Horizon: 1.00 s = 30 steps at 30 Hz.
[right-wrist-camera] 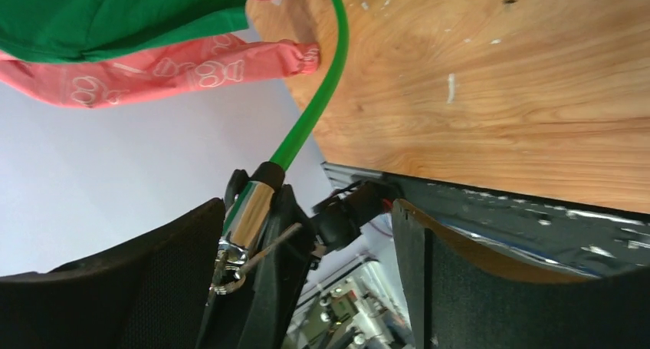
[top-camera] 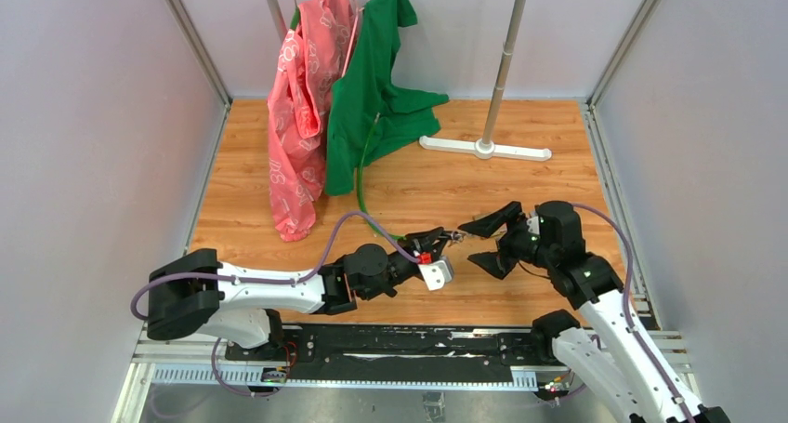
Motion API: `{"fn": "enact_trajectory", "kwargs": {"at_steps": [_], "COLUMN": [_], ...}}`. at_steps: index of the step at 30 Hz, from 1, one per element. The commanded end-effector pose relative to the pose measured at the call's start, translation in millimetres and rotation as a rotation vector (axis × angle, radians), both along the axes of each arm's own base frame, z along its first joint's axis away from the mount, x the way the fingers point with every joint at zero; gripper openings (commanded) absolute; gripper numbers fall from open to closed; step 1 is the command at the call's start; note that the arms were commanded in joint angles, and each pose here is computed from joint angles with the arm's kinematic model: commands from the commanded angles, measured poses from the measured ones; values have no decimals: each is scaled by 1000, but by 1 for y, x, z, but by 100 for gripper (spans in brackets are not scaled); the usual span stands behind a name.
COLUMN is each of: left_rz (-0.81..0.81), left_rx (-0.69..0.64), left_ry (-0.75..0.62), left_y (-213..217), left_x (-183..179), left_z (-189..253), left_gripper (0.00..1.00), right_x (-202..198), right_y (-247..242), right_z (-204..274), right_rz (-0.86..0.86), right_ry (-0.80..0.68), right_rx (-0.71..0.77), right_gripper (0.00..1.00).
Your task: Unlock with the key
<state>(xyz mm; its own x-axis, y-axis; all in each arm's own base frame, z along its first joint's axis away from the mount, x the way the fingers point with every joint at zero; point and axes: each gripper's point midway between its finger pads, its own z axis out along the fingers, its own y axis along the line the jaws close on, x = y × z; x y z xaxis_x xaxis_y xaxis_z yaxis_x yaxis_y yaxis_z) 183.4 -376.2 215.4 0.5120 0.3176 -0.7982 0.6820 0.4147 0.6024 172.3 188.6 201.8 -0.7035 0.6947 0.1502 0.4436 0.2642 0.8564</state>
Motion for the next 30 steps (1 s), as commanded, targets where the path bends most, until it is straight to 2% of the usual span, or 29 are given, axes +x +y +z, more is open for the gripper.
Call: {"fn": "enact_trajectory", "kwargs": {"at_steps": [1,6,10,13,20,27,30], "left_rz": [-50,-69,-92,-118,-151,-280,-318], "left_rx": [-38,-3,4,16,38,50,67], "left_ry": [-38,-18,6,26,56,74,89], "left_y": [-5,-5,-4,-5,-6,-12,-13], "left_x": [-9,-12,-17,-22,-28,-50,-57], "left_z": [18,4,-4,-11,-23,-29,-33], "left_gripper": [0,0,0,0,0,0,0], "right_x": [-13,-17,-22,-24,-20,-14,-13], "right_y": [-16,-39,-63,-69,-58,-26,-22], "right_z": [-2,10,5,6,15,11,3], "right_rz": [133,249,332,392,488,529,537], "right_ry": [-109,-235,-223,-233,-291,-316,-303], "right_rx": [-144,-380,-580,-641,-610,-416,-388], "right_gripper": [84,85,85,84,85,82,81]}}
